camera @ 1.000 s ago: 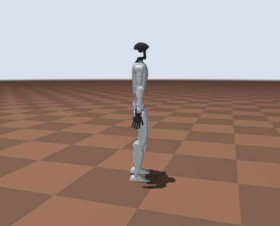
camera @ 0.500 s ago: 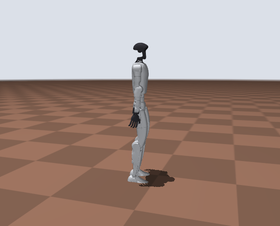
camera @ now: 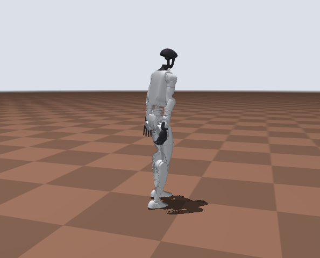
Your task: In place motions
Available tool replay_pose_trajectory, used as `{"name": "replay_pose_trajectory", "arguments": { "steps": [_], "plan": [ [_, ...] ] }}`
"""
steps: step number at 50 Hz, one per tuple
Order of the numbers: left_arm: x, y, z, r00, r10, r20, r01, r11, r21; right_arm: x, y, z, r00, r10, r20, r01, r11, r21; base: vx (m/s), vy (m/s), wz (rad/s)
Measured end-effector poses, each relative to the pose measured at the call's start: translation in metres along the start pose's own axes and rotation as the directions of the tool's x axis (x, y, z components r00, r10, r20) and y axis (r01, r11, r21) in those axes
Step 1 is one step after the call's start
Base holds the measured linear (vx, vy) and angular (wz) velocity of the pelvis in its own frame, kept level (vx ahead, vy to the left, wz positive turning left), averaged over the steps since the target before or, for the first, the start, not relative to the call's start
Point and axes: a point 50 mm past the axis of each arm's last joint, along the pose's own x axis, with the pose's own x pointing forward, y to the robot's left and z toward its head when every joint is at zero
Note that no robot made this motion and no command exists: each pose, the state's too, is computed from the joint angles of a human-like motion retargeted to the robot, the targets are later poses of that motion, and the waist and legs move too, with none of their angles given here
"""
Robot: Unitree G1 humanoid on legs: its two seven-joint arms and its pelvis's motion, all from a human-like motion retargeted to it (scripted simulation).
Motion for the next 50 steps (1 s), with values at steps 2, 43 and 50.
{"name": "replay_pose_trajectory", "arguments": {
  "steps": [2, 43, 50],
  "plan": [
    [0.0, -0.001, 0.005, 1.0, 0.01, 0.03, -0.009, 0.999, -0.031, -0.001, -0.003, -0.001, 1.0, -0.004, -0.015, 0.004, 1.0, -0.027, -0.47, 0.0, 2.03],
    [-0.014, -0.021, -0.076, 0.95, 0.077, -0.302, -0.158, 0.955, -0.253, 0.002, -0.019, -0.016, 0.996, -0.074, 0.056, 0.056, 0.961, 0.271, -0.04, 0.23, 2.24],
    [-0.007, 0.018, -0.038, 0.967, 0.152, -0.203, -0.197, 0.954, -0.225, 0.0, -0.008, 0.017, 0.99, -0.043, 0.133, 0.029, 0.994, 0.102, 0.04, -0.38, 1.32]
  ]
}}
